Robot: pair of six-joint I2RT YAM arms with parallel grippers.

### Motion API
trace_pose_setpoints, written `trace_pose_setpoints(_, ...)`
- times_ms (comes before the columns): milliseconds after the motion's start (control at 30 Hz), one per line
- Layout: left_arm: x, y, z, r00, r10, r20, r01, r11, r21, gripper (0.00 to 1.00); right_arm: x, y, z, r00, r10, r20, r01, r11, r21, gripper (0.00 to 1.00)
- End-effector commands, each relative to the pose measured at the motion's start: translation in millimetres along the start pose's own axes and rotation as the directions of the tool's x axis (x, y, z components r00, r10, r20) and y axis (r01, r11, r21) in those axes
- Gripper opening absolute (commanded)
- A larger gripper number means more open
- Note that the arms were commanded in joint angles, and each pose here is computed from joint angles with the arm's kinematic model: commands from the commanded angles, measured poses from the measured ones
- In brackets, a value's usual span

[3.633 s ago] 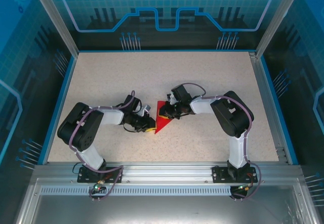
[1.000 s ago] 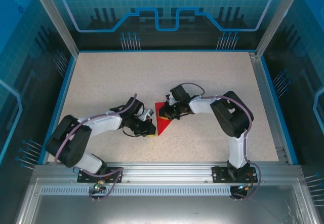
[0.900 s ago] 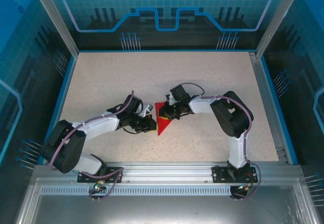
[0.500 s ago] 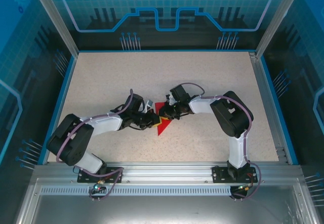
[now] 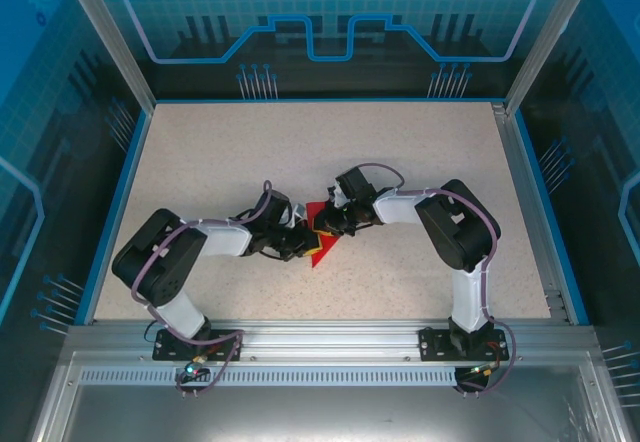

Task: Fold a paper plane with a square sheet of paper (pick it up from the middle)
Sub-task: Fourth fold the wing at the center of the table.

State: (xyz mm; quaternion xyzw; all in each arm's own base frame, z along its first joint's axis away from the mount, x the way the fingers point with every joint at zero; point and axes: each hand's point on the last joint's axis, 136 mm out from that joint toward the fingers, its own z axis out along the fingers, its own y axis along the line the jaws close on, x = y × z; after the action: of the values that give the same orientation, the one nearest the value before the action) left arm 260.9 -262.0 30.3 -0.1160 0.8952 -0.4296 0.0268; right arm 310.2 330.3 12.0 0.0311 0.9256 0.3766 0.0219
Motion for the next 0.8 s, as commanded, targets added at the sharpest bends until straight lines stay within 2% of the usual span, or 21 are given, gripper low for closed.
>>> trace_pose_setpoints(0, 8, 5, 6, 0.999, -0.005, -0.039, 0.005, 1.0, 0.002, 0.02, 26, -69, 19, 0.992, 0.111, -0.061, -0.097, 0.975, 0.202, 0.16)
trace_pose_setpoints(400, 51, 41, 11, 0.982, -0.047, -0.185, 0.036, 0.997, -0.061, 0.03, 27, -72, 20, 0.991, 0.118, -0.061, -0.103, 0.972, 0.21, 0.16)
trace_pose_setpoints(767, 73, 56, 3, 0.972, -0.076, -0.224, 0.056, 0.994, -0.096, 0.03, 28, -75, 21, 0.991, 0.121, -0.062, -0.105, 0.971, 0.216, 0.16)
